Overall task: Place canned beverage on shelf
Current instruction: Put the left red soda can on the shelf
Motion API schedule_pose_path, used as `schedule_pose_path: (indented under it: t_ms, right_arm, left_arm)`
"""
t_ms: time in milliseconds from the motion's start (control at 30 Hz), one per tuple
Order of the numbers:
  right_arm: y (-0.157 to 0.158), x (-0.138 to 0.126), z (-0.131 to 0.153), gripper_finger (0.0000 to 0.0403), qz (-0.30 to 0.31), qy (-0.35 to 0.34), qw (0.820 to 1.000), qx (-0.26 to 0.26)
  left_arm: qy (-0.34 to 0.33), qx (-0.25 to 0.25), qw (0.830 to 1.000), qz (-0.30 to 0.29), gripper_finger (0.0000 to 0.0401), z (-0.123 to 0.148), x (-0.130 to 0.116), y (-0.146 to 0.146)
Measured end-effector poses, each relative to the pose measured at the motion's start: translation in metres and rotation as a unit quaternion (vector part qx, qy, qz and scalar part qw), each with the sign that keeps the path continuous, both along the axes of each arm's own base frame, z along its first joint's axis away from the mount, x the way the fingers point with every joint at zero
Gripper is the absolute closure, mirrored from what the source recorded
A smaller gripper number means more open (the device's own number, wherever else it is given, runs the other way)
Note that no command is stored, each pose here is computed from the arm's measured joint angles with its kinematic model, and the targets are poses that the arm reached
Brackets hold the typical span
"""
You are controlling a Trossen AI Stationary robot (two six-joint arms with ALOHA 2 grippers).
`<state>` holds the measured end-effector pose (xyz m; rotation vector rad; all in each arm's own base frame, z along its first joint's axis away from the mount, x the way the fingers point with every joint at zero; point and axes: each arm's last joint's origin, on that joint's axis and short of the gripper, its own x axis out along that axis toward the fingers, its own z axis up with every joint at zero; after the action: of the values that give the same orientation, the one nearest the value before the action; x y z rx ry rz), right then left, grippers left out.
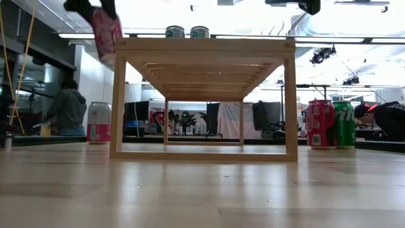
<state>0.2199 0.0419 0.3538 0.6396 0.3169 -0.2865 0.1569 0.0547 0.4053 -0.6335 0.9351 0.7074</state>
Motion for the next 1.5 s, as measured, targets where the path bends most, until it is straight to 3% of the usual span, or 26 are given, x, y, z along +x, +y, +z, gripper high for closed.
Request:
schedule_pose_path:
  t_ms: [133, 267, 500, 800, 1133, 1500]
  right_arm:
    - [0.0, 0.0, 0.0, 0.0111, 0.0, 0.0, 1.0, 0.0]
    - [0.0, 0.0, 0.0, 0.0111, 0.0, 0.0, 1.0, 0.0]
    - [0.0, 0.0, 0.0, 0.0111, -0.004, -0.001, 1.0, -0.001]
    - [0.0, 0.0, 0.0, 0.0111, -0.004, -0.001, 1.0, 0.0]
    - [0.0, 0.0, 0.0, 0.0111, -0.005, -0.001, 1.0, 0.002]
    - [0.0, 0.0, 0.0, 0.0111, -0.005, -0.001, 1.0, 0.002]
  left_arm:
    - [-0.034, -0.01, 0.998, -0.057, 0.0123, 0.0, 0.02, -0.026]
    - [-0.015, -0.003, 0.994, -0.11, 0.0123, 0.004, 0.05, -0.039]
    - [0.04, 0.087, 0.981, -0.167, 0.0123, 0.025, 0.099, -0.028]
    - [0.126, 0.095, 0.96, -0.232, 0.0123, 0.006, 0.145, -0.006]
    - [0.167, 0.129, 0.946, -0.245, 0.0123, -0.008, 0.163, 0.001]
    - [0.153, 0.13, 0.946, -0.255, 0.0123, -0.007, 0.165, 0.004]
